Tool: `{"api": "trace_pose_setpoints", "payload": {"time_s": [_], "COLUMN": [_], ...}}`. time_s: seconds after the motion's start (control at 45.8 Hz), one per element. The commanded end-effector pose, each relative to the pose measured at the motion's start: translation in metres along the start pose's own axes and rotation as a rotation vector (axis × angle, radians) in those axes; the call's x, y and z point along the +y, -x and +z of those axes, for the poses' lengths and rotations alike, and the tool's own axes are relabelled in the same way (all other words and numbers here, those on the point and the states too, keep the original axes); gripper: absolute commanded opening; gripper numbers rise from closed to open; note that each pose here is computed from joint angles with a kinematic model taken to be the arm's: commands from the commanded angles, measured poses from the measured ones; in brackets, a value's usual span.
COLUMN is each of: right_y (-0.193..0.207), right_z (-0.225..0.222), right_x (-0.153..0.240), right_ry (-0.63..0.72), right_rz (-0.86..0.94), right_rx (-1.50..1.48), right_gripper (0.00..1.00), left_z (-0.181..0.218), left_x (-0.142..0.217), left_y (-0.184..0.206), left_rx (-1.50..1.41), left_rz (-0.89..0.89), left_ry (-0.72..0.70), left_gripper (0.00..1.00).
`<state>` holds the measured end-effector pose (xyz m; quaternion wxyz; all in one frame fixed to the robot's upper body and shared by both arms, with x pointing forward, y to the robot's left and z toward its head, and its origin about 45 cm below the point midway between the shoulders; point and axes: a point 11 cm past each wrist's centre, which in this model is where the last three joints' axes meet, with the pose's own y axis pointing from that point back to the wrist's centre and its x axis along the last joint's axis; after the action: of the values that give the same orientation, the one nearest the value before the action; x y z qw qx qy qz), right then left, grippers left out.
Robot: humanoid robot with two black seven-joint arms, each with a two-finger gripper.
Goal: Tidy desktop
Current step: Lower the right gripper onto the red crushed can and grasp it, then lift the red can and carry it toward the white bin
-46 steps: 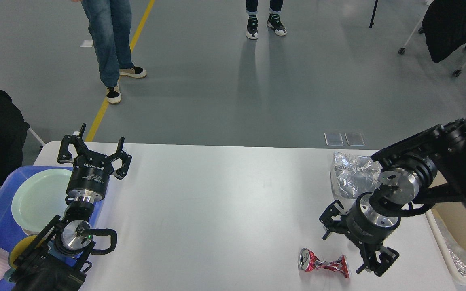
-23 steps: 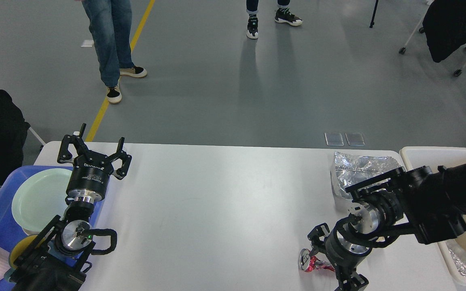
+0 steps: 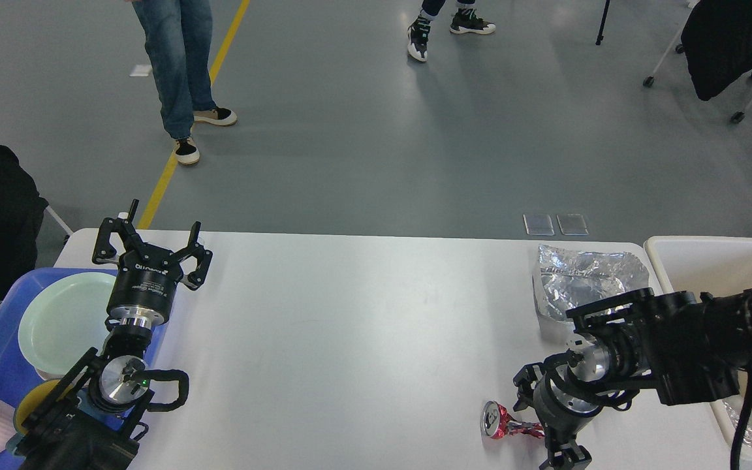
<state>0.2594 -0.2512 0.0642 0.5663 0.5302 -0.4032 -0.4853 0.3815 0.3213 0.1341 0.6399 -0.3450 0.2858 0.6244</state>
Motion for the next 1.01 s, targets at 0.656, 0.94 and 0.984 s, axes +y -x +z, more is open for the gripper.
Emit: {"api": "trace_pose_setpoints", "payload": {"time_s": [0.656, 0.94, 0.984], "right_y": [-0.005, -0.005, -0.004], "right_z": [-0.001, -0.001, -0.001], "right_x": [-0.004, 0.014, 0.026], "right_ry": [-0.003, 0.004, 0.009], "right_rz": [-0.001, -0.007, -0.013], "right_rx": [-0.010, 0.009, 0.023], "right_gripper": [0.00, 0.00, 0.00], "left_z": [0.000, 0.000, 0.000], "left_x": [0.000, 0.000, 0.000], "left_y": [0.000, 0.000, 0.000], "left_rx": [0.000, 0.000, 0.000], "left_rz": [0.000, 0.000, 0.000], "left_ry": [0.000, -0.001, -0.001], "left_gripper": [0.96, 0.96, 0.96]}}
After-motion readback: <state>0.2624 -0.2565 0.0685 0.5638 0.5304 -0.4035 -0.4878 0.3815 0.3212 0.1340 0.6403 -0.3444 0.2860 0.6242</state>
